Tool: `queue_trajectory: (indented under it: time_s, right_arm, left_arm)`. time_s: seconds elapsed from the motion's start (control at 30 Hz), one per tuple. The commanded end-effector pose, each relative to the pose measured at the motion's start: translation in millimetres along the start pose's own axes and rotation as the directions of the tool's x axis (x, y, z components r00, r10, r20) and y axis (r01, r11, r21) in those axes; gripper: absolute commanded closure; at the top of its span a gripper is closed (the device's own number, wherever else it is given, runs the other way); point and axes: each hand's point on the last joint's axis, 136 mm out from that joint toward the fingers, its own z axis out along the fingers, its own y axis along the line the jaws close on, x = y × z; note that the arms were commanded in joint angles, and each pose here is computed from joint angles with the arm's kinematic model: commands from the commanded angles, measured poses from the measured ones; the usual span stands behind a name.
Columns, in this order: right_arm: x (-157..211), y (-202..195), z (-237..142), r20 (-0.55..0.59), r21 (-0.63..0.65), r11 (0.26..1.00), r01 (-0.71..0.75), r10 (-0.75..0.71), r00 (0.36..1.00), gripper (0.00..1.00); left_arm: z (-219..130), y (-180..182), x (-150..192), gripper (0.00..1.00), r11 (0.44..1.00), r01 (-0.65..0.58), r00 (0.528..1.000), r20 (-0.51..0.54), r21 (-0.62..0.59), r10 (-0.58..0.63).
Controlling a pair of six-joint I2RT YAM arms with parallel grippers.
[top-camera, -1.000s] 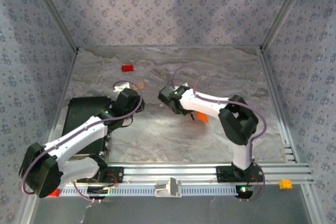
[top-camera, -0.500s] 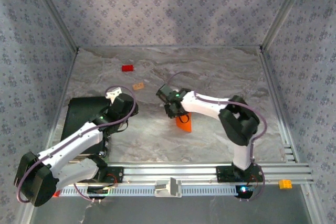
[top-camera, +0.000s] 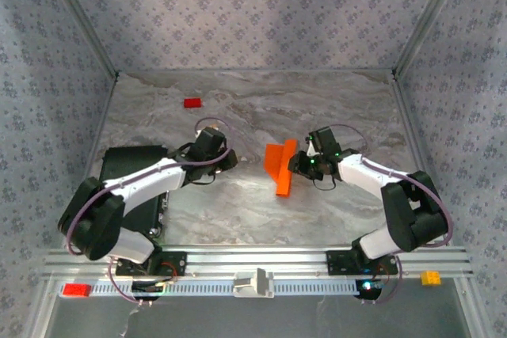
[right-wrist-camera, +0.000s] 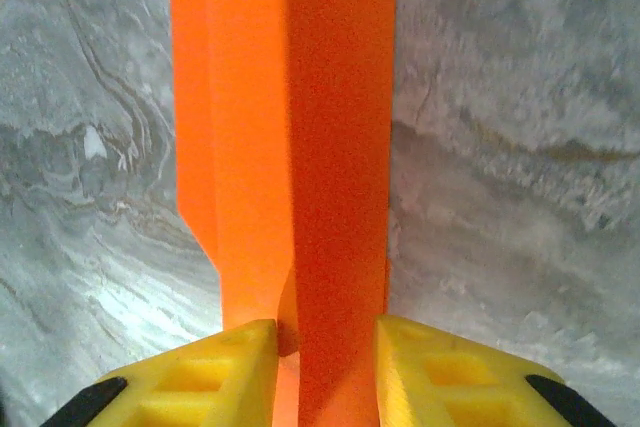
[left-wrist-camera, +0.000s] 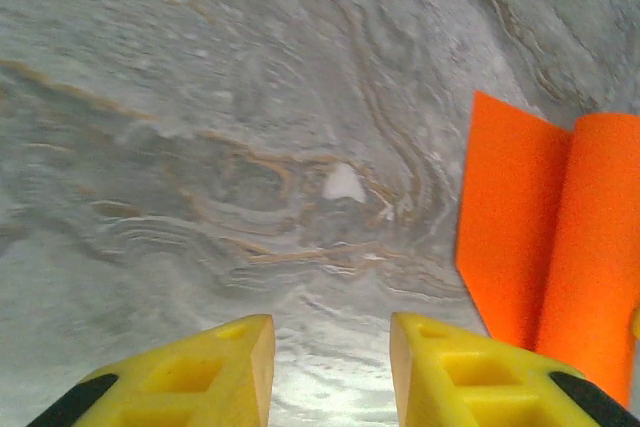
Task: Fold a paper plane with a square sheet of paper (pick it up from the middle)
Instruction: Turn over the paper at the center of the table.
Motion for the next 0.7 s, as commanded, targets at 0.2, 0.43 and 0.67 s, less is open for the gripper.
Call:
queue_trajectory:
  time_s: [0.2,0.43,0.67]
  right_arm:
    - [-5.4,35.7,-7.7,0.009,-0.178,0.984,0.024,-0.022,1.000,0.57]
    - [-7.1,45.6,-9.0,-0.003,-0.253,0.967,0.029,-0.030,1.000,0.48]
    - [-10.6,42.2,-10.7,-0.002,-0.277,0.961,0.002,-0.003,1.000,0.41]
  left_arm:
    - [7.7,-30.0,3.5,0.65,0.993,-0.020,0.997,-0.077,0.116,0.029]
    - [17.3,-35.2,9.7,0.63,0.990,-0.009,0.992,-0.120,0.141,0.026]
    - [27.2,-44.9,14.6,0.61,0.984,-0.002,0.986,-0.166,0.179,0.032]
